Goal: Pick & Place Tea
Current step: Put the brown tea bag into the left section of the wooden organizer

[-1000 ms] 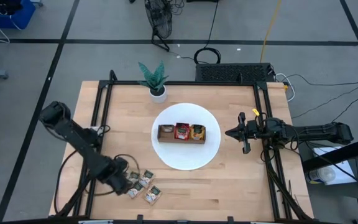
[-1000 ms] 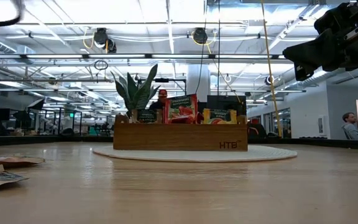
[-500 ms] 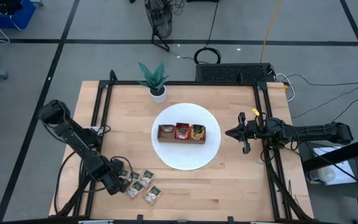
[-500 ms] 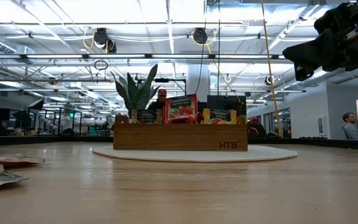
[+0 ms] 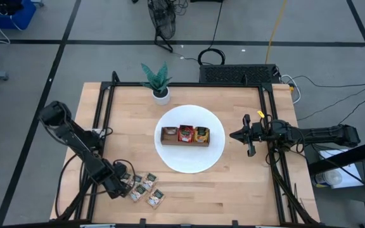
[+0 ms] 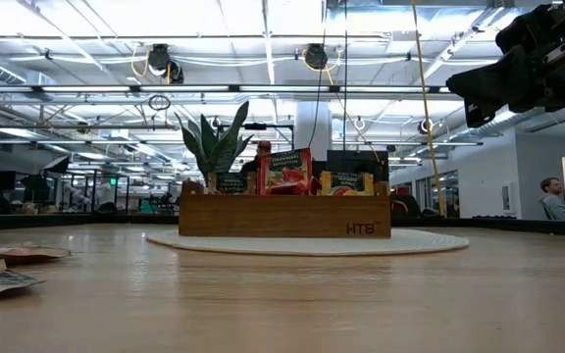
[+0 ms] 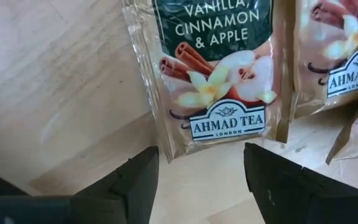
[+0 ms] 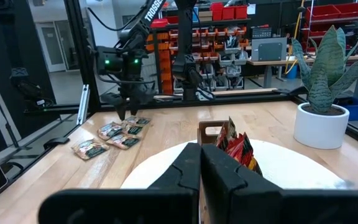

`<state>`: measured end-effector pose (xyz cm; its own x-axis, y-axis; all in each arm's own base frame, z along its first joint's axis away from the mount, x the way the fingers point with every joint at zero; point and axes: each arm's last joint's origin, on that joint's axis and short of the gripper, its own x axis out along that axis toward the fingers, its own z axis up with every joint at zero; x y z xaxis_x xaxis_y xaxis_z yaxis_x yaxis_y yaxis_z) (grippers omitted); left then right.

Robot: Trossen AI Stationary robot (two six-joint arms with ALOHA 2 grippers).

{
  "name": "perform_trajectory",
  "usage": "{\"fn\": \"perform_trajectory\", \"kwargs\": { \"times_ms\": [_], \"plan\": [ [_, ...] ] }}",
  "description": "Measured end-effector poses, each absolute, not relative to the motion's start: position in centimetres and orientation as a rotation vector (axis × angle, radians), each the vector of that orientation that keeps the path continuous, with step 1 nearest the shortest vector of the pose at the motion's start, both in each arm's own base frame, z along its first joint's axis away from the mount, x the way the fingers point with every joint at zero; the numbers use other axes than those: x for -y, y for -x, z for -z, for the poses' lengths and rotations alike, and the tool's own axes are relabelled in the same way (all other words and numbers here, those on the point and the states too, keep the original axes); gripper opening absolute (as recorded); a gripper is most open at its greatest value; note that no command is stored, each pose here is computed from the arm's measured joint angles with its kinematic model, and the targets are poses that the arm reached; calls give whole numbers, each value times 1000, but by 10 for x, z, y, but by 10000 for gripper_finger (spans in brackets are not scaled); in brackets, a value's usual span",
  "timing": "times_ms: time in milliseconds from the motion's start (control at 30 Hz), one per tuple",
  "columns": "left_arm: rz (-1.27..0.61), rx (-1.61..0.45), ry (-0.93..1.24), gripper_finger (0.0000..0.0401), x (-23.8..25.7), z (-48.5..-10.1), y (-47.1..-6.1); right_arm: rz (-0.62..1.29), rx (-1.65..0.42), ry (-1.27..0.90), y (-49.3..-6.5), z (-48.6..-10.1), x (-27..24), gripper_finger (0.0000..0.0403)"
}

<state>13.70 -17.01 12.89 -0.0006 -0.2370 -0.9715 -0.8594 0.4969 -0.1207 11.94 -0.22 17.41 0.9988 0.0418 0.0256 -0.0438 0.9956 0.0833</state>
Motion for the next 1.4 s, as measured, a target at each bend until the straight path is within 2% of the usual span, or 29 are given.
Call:
{"fn": "perform_trajectory", "kwargs": {
  "times_ms": [300,567,867,1300,1400],
  "plan": [
    [-649,-1252,1064,237,158,-148,-142,-43,24,-84,-119,-174,2,4],
    [-759,-1215,1089,237,149,-147,-144,-43,24,-84,-119,-174,2,4],
    [-771,-1180,1082,237,147,-146,-148,-43,24,-84,-119,-174,2,4],
    [-827,-1253,1081,236,149,-130,-148,-43,24,-84,-119,-174,2,4],
    [-816,-1256,1067,225,149,-129,-148,-43,24,-84,-119,-174,2,4]
  ]
}}
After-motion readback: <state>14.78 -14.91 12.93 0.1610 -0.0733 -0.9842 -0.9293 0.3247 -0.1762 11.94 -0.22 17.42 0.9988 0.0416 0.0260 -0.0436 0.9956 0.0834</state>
